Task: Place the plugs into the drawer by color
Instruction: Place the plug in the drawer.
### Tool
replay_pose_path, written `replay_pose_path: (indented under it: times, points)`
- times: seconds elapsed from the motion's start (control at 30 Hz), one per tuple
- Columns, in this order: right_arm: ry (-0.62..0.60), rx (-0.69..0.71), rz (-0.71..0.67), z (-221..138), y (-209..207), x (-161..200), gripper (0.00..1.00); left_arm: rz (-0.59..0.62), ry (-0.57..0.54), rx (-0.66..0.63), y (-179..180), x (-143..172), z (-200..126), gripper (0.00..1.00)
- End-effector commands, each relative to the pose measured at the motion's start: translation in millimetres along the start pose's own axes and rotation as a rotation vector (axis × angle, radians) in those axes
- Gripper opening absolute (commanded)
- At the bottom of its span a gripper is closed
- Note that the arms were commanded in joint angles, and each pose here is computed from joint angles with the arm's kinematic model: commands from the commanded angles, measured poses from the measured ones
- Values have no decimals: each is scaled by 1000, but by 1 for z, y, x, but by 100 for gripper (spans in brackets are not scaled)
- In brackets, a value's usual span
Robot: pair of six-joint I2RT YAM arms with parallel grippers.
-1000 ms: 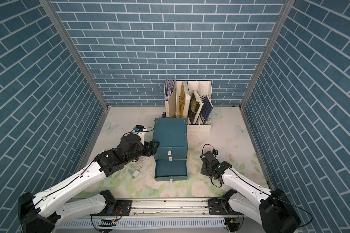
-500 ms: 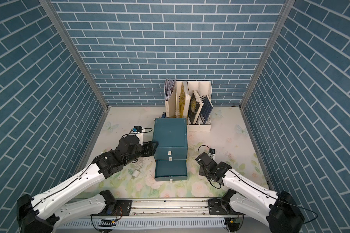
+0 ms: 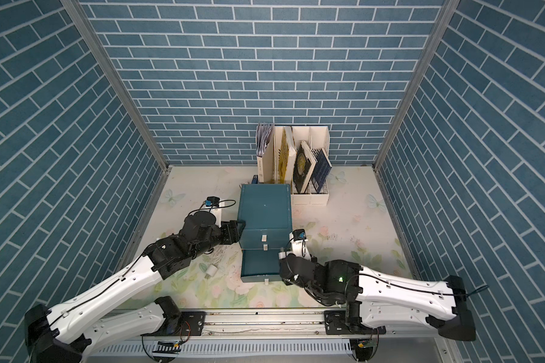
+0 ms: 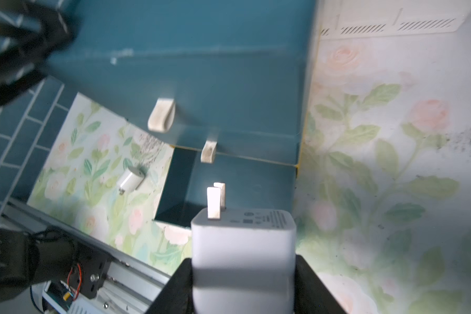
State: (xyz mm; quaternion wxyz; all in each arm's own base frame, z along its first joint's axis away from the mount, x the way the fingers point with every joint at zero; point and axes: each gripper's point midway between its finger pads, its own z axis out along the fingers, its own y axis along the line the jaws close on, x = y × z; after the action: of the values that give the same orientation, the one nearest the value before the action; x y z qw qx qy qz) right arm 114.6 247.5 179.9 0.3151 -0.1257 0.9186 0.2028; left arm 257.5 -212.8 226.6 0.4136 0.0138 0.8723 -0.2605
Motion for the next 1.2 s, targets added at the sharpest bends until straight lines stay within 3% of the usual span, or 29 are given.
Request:
replay_pose_path:
  times: [0.0,0.13,0.63,0.87,1.1,1.13,1.17]
  points:
    - [61,0,17,16,9,21,0,1,23,-36,10,10,5,71]
    - [96,62,44,40,0,35,0,3,21,-41,11,10,6,71]
    - [141,133,102,93,-17,27,0,-4,12,-38,13,8,-5,72]
    - [210,150,121,101,-23,51,0,9,19,-48,12,7,-2,72]
    - [200,171,129,97,-26,55,0,-2,14,-57,14,7,-1,76]
    - [192,172,126,97,-25,52,5,-8,13,-58,14,6,-3,76]
    - [184,172,126,97,-25,49,19,-13,8,-57,13,3,-5,76]
